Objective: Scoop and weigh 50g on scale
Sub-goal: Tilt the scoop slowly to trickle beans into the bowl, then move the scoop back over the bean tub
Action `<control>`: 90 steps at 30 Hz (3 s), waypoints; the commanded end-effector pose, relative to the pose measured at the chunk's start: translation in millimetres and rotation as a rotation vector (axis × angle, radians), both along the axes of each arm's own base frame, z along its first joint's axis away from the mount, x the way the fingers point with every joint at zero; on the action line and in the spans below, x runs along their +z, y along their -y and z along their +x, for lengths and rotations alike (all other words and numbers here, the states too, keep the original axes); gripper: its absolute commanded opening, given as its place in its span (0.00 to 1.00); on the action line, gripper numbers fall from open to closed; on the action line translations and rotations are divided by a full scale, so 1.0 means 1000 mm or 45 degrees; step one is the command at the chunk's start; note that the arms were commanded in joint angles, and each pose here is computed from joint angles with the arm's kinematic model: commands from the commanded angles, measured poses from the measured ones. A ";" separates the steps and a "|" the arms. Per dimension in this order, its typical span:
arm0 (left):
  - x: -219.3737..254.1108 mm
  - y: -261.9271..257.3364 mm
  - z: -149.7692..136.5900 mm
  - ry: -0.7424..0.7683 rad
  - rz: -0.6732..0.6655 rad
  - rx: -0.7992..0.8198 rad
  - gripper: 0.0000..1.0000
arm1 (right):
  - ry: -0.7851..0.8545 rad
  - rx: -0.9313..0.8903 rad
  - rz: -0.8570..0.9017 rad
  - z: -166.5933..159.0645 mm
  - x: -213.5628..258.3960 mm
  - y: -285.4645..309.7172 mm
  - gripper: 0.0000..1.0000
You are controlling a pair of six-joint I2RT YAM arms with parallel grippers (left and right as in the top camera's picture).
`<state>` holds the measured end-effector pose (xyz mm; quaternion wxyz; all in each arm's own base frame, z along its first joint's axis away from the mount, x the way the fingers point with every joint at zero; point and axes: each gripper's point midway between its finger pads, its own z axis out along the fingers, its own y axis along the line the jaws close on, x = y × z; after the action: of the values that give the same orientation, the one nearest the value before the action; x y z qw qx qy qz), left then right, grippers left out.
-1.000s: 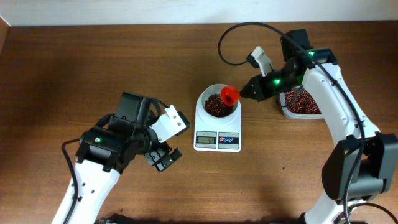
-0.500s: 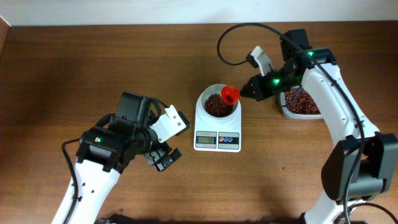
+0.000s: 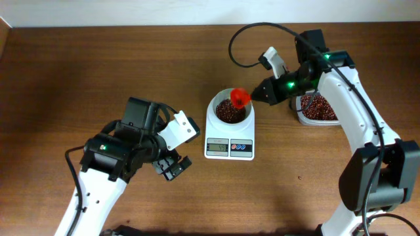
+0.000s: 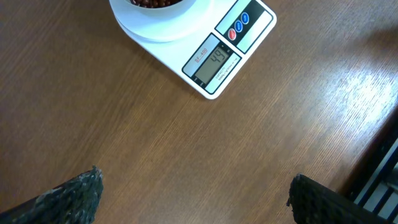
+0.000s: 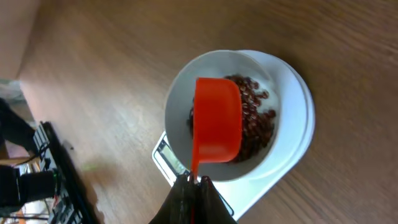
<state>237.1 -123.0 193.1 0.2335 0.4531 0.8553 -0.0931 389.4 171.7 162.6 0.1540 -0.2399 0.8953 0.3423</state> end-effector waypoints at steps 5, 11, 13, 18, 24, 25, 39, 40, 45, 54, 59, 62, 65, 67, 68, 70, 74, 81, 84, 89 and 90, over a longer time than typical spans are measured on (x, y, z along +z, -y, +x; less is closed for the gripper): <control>0.008 0.002 0.001 0.030 -0.020 -0.016 0.99 | 0.016 -0.023 -0.019 0.002 0.005 0.000 0.04; 0.008 0.002 0.001 0.030 -0.020 -0.016 0.99 | 0.018 -0.089 -0.126 0.009 -0.003 0.012 0.04; 0.008 0.002 0.001 0.030 -0.020 -0.016 0.99 | 0.002 -0.085 -0.113 0.006 -0.003 0.011 0.04; 0.008 0.002 0.001 0.030 -0.020 -0.016 0.99 | 0.005 -0.042 -0.033 0.003 0.004 0.001 0.04; 0.008 0.002 0.001 0.030 -0.020 -0.016 0.99 | 0.002 -0.037 -0.015 0.002 0.006 0.000 0.04; 0.008 0.002 0.001 0.030 -0.020 -0.016 0.99 | 0.002 -0.037 -0.015 0.002 0.006 0.000 0.04; 0.008 0.002 0.001 0.030 -0.020 -0.016 0.99 | 0.052 0.055 -0.044 -0.004 0.003 -0.002 0.04; 0.008 0.002 0.001 0.030 -0.020 -0.016 0.99 | 0.055 0.064 -0.043 -0.004 0.003 -0.005 0.04; 0.008 0.002 0.001 0.030 -0.020 -0.016 0.99 | 0.055 0.063 -0.042 -0.004 0.003 -0.005 0.04; 0.008 0.002 0.001 0.030 -0.020 -0.016 0.99 | 0.173 0.246 0.245 -0.012 0.034 -0.028 0.04; 0.008 0.002 0.001 0.030 -0.020 -0.016 0.99 | 0.076 0.093 0.095 -0.003 0.017 -0.015 0.04; 0.008 0.002 0.001 0.030 -0.020 -0.016 0.99 | 0.063 0.123 0.269 -0.008 0.037 -0.023 0.04; 0.008 0.002 0.001 0.030 -0.020 -0.016 0.99 | 0.031 0.001 0.262 -0.002 0.040 0.013 0.04; 0.008 0.002 0.001 0.030 -0.020 -0.016 0.99 | 0.013 -0.113 0.197 0.003 0.037 0.048 0.04; 0.008 0.002 0.001 0.030 -0.020 -0.016 0.99 | 0.011 -0.199 0.133 0.004 0.035 0.078 0.04; 0.008 0.002 0.001 0.030 -0.020 -0.016 0.99 | 0.029 -0.416 -0.046 -0.001 0.038 0.149 0.04; 0.008 0.002 0.001 0.030 -0.020 -0.016 0.99 | -0.049 -0.773 -0.675 -0.036 0.031 0.253 0.04; 0.008 0.002 0.001 0.030 -0.020 -0.016 0.99 | 0.019 -0.740 -1.139 -0.029 0.030 0.251 0.04; 0.008 0.002 0.001 0.030 -0.020 -0.016 0.99 | 0.059 -0.706 -1.168 -0.018 0.027 0.239 0.04; 0.008 0.002 0.001 0.030 -0.020 -0.016 0.99 | 0.083 -0.793 -0.671 -0.004 0.046 0.183 0.04; 0.008 0.002 0.001 0.030 -0.020 -0.016 0.99 | 0.042 -0.796 -0.545 -0.021 0.061 0.166 0.04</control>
<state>237.0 -123.0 193.0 0.2333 0.4531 0.8553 -0.0931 386.4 -27.5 191.7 0.1873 -0.0039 0.9822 -0.0160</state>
